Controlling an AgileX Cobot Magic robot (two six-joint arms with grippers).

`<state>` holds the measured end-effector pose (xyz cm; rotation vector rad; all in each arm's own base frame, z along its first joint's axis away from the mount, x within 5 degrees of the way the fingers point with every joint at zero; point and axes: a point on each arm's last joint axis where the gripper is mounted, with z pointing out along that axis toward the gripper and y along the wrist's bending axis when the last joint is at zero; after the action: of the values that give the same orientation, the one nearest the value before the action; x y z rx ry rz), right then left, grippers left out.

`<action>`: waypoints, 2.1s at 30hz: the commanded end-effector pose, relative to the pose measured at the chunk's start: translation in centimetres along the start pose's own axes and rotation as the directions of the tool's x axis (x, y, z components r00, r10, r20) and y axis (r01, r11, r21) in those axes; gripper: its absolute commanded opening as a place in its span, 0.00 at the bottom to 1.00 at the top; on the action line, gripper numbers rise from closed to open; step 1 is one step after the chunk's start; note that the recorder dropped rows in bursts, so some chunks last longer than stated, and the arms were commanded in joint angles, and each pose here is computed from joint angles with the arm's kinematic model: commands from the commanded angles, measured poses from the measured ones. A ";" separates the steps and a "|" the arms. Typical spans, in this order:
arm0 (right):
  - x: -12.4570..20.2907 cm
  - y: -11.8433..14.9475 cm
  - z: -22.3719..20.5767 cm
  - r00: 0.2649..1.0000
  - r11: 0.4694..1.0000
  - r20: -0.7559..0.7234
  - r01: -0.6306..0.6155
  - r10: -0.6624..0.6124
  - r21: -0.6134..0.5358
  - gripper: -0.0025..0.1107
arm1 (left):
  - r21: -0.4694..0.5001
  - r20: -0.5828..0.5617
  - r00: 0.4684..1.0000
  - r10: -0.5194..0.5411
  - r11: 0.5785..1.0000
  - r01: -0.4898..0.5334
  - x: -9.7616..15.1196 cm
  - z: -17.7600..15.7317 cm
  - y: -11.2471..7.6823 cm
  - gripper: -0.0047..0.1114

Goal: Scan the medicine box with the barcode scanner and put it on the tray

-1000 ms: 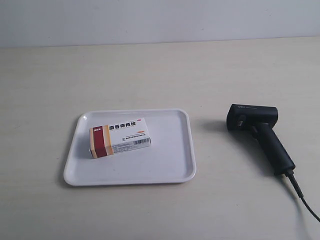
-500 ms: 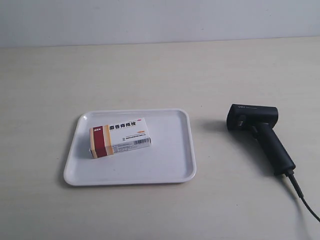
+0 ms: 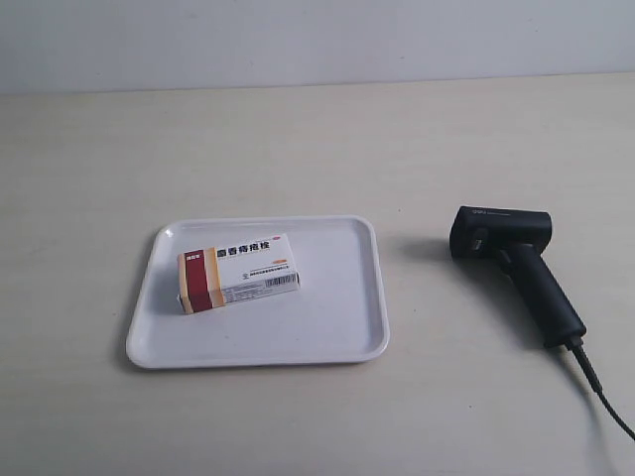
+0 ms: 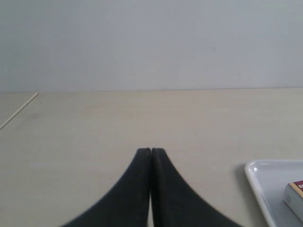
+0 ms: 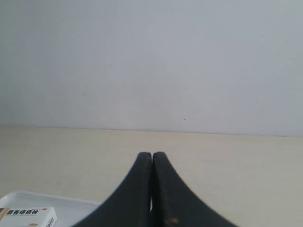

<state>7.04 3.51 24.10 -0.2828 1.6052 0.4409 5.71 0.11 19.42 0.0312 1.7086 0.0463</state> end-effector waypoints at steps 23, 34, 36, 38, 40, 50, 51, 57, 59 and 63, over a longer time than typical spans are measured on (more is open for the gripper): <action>0.0 -0.1 -0.1 1.000 1.000 0.013 0.007 -0.007 0.009 0.03 | -0.002 -0.035 0.999 0.014 1.000 -0.014 0.5 -0.1 0.0 0.06; 2.7 0.5 -0.1 0.990 0.997 -0.137 -0.035 0.026 -0.068 0.03 | -0.002 -0.035 0.999 0.014 1.000 -0.014 0.5 -0.1 0.0 0.06; 4.6 -0.4 -0.1 0.989 0.998 -0.133 -0.065 0.066 0.015 0.03 | -0.002 -0.035 0.999 0.014 1.000 -0.014 0.5 -0.1 0.0 0.06; 4.7 -0.5 -0.1 0.982 0.993 -0.146 -0.116 0.119 0.028 0.03 | -0.002 -0.035 0.999 0.014 1.000 -0.014 0.5 -0.1 0.0 0.06; 4.7 -0.5 -0.1 0.981 0.991 -0.146 -0.127 0.131 0.037 0.03 | -0.003 -0.035 0.999 0.016 1.000 -0.016 0.5 -0.1 0.0 0.06; 4.6 -0.6 -0.2 0.982 0.990 -0.134 -0.130 0.135 0.047 0.03 | -0.003 -0.035 0.999 0.016 1.000 -0.016 0.5 -0.1 0.0 0.06; 4.5 -0.8 -0.3 0.984 0.989 -0.114 -0.131 0.139 0.071 0.03 | -0.003 -0.035 0.999 0.016 1.000 -0.016 0.5 -0.1 0.0 0.06; 3.5 -2.1 -2.2 0.988 0.948 0.099 -0.145 0.121 0.282 0.03 | -0.003 -0.035 0.999 0.016 1.000 -0.016 0.5 -0.1 0.0 0.06; 3.4 -2.3 -2.4 0.986 0.938 0.122 -0.145 0.111 0.315 0.03 | -0.003 -0.035 0.999 0.016 1.000 -0.016 0.5 -0.1 0.0 0.06; 3.6 -2.3 -2.4 0.996 0.940 0.076 -0.069 0.046 0.333 0.03 | -0.003 -0.035 0.999 0.016 1.000 -0.016 0.5 -0.1 0.0 0.06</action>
<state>5.63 0.71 20.64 0.0802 1.5750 0.2664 5.55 0.15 18.95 0.0409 1.7495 0.0594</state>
